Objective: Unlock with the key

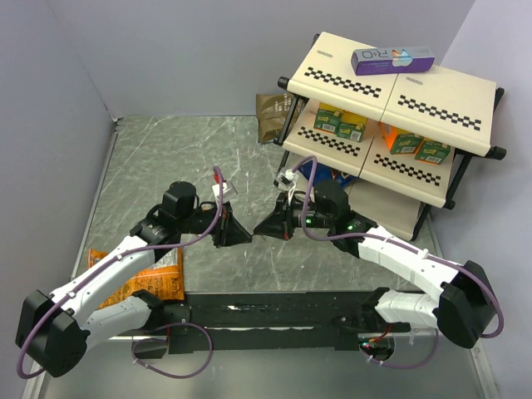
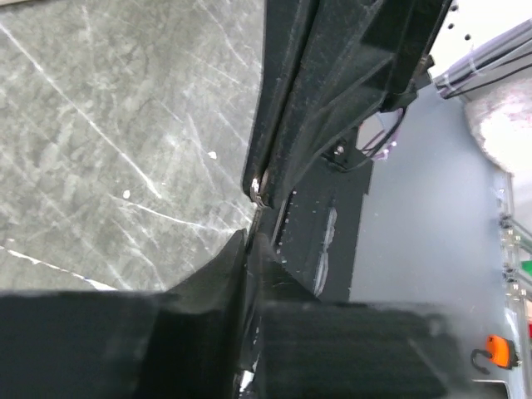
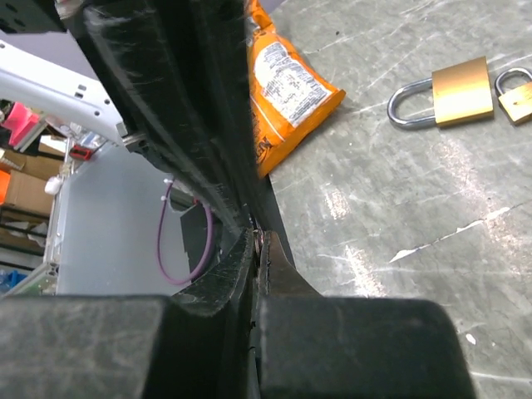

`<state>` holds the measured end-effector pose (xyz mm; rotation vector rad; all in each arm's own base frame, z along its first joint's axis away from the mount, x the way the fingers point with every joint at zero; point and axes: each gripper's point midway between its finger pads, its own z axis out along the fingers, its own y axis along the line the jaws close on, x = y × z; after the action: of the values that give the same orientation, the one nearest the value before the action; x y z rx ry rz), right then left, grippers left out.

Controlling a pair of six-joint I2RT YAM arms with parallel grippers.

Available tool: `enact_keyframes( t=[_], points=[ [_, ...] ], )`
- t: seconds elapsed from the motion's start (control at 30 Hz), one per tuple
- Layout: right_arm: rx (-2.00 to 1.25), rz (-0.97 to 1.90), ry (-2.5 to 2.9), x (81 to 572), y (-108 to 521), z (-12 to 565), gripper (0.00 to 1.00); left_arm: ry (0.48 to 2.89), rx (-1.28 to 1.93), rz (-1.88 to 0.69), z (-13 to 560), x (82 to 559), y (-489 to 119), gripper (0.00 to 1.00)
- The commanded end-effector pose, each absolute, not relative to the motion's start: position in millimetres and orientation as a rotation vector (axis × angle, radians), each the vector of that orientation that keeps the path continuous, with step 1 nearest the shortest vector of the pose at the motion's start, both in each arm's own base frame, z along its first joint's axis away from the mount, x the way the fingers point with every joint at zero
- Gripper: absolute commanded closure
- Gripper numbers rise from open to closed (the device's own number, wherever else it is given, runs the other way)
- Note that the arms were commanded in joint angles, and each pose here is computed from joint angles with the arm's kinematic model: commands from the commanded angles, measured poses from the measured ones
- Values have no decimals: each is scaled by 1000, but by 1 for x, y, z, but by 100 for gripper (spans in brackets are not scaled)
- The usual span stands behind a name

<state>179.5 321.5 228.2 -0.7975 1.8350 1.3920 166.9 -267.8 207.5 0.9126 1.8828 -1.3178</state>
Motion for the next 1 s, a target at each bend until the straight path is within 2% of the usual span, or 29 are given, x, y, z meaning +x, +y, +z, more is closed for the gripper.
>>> enact_keyframes(
  t=[0.0, 0.03, 0.1, 0.13, 0.23, 0.37, 0.47, 0.57, 0.8, 0.97],
  points=[
    [-864, 1393, 1743, 173, 323, 237, 100, 1784, 915, -1279, 236, 177, -272, 62],
    [-865, 1371, 1741, 175, 323, 236, 100, 1788, 907, -1271, 237, 178, -272, 34],
    [-868, 1342, 1731, 176, 323, 237, 100, 1808, 869, -1251, 238, 182, -269, 16],
    [-873, 1310, 1721, 178, 322, 238, 100, 1819, 845, -1243, 239, 184, -268, 14],
    [-878, 1198, 1707, 182, 317, 241, 100, 1880, 615, -1246, 242, 198, -266, 12],
    [-866, 1033, 1659, 189, 310, 249, 100, 1983, 165, -1417, 254, 209, -269, 15],
    [-838, 957, 1603, 192, 303, 257, 100, 1974, 0, -1559, 268, 209, -274, 24],
    [-843, 908, 1552, 188, 299, 261, 100, 1971, -99, -1673, 273, 206, -278, 28],
    [-832, 815, 1415, 174, 295, 276, 100, 2025, -253, -1773, 267, 204, -282, 27],
    [-808, 632, 1387, 180, 291, 277, 100, 2051, -354, -1827, 256, 203, -284, 25]
  ],
)
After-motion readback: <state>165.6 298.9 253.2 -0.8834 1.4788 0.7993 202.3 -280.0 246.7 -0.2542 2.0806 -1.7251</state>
